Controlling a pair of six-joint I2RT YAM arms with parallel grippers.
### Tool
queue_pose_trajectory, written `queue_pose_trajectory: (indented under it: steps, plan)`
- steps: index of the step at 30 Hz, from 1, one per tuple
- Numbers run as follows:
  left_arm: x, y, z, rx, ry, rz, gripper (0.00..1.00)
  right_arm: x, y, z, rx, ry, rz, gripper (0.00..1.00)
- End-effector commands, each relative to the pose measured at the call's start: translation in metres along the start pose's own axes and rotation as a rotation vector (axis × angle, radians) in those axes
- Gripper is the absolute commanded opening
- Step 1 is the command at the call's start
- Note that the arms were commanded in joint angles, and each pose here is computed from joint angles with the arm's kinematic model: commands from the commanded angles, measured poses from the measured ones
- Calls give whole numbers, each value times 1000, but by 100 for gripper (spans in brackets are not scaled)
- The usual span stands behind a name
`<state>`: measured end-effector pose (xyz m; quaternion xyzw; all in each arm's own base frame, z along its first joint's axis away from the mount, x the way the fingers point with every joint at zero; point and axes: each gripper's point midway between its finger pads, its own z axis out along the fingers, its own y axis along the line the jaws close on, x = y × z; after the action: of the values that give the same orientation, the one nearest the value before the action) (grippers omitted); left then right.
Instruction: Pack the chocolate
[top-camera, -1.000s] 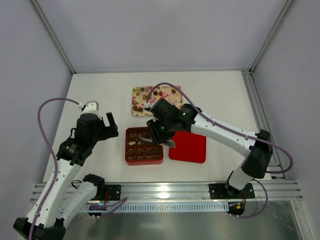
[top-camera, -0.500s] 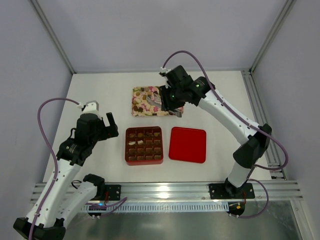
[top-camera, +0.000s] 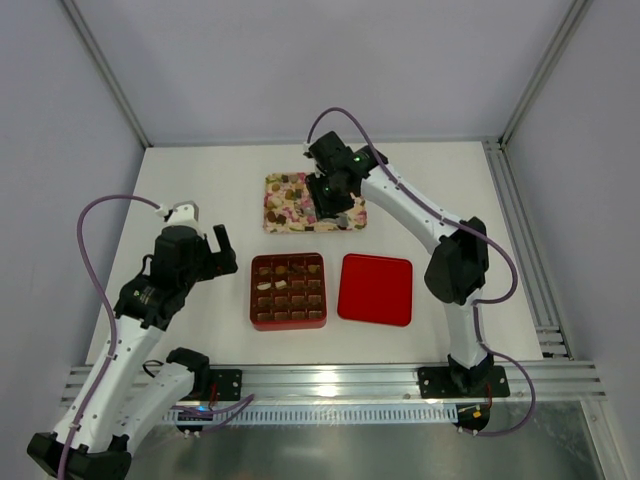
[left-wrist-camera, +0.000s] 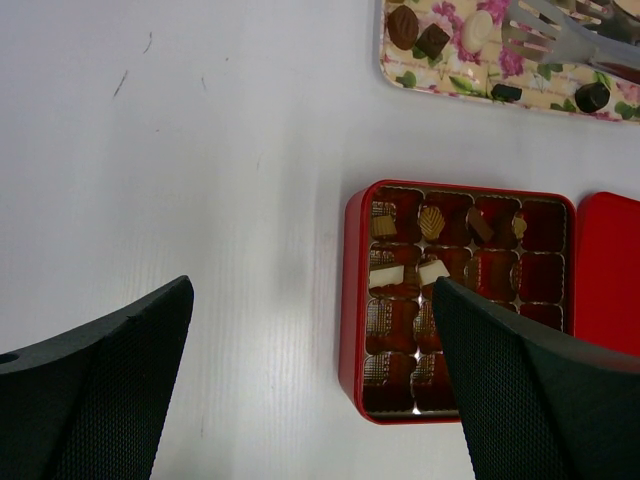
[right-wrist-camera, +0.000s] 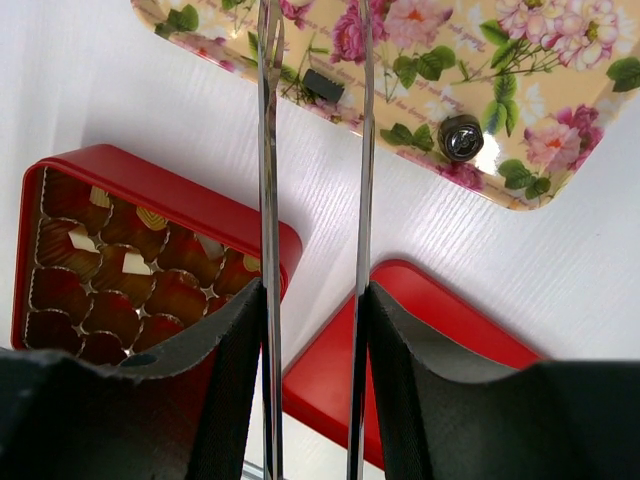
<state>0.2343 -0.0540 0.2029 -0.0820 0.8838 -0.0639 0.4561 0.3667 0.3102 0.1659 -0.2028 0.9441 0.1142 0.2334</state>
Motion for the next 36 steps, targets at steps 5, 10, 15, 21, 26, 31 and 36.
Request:
queue_pose_trajectory:
  steps: [5,10,15,21,26,31,36]
  plan:
    - [-9,-1,0,1,-30,-11,100,-31,24,-14,-83,-112,-90,46]
    - [-9,-1,0,-1,-29,-12,100,-33,30,0,-95,-108,-150,46]
    - [-9,-1,0,0,-32,-13,100,-40,34,7,-107,-141,-216,46]
    - [-9,-1,-1,-2,-31,-13,100,-41,34,19,-102,-137,-261,46]
    - [-10,-1,-1,-3,-33,-13,100,-34,41,30,-106,-115,-280,46]
    - [-8,0,-1,-4,-31,-12,100,-30,44,40,-102,-101,-310,46]
    - [-9,-1,-1,-3,-33,-13,100,-25,41,45,-92,-82,-311,46]
